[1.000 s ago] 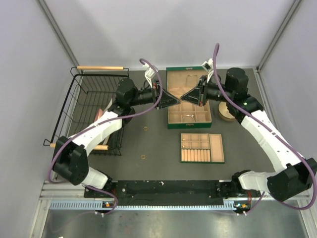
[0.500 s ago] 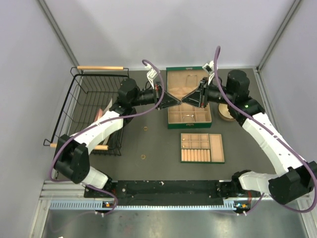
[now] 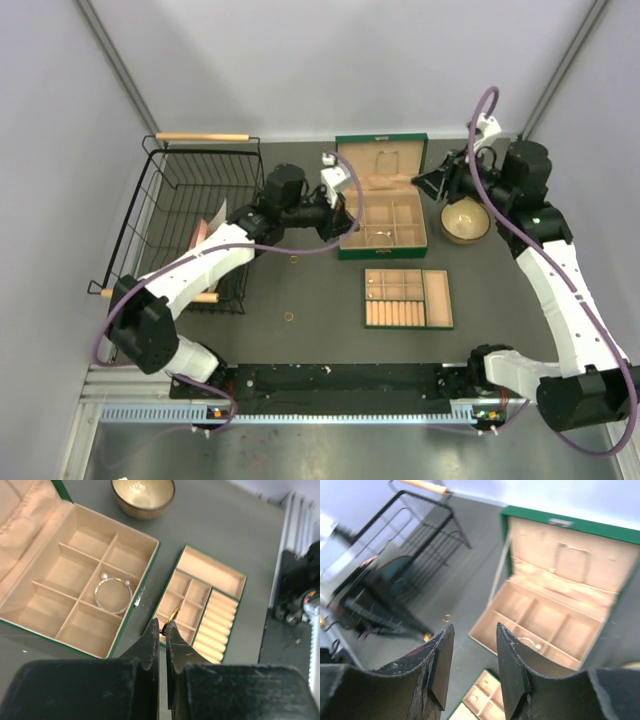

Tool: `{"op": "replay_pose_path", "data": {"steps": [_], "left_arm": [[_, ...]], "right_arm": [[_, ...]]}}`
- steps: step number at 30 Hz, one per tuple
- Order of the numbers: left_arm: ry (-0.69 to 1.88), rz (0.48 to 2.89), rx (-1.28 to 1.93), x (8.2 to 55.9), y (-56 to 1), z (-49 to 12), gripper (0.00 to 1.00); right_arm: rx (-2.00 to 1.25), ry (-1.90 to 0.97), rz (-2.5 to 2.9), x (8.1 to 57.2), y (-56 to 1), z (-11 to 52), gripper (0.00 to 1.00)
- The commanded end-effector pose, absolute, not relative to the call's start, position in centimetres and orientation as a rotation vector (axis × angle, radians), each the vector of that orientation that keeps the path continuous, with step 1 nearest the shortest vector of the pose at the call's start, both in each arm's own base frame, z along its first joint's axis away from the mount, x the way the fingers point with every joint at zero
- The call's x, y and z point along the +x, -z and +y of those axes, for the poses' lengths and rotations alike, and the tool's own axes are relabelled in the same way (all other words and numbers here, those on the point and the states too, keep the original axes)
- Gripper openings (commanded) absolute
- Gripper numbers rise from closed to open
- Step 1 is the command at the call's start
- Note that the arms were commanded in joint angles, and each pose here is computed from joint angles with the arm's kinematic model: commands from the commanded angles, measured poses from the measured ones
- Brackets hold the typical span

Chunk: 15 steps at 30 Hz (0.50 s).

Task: Organize the mixed jewelry

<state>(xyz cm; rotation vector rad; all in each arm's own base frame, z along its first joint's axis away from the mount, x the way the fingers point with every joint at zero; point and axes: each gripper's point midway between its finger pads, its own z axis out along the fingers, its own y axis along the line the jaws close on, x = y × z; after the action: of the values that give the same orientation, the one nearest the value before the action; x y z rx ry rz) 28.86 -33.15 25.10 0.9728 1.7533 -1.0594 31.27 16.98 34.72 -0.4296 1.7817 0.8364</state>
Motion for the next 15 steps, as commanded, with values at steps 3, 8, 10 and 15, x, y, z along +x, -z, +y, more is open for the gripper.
{"op": "replay_pose_path", "data": {"steps": [3,8,10,15], "left_arm": [[0.582,1.732,1.283,27.2,-21.1,-35.1,0.0],[0.452,1.669,1.479,25.1,-17.7,-37.0,0.0],[0.413,1.598,1.556,24.1,-16.8,-37.8,0.0],[0.225,1.285,1.72,22.7,-15.8,-39.7,0.0]], "right_arm": [[-0.284,-0.582,1.781,32.2,-35.1,11.4,0.4],[-0.255,-0.475,1.84,31.8,-31.7,9.6,0.4],[-0.241,-0.444,1.868,31.7,-30.2,8.8,0.4],[-0.224,-0.383,1.907,31.8,-27.9,7.1,0.39]]}}
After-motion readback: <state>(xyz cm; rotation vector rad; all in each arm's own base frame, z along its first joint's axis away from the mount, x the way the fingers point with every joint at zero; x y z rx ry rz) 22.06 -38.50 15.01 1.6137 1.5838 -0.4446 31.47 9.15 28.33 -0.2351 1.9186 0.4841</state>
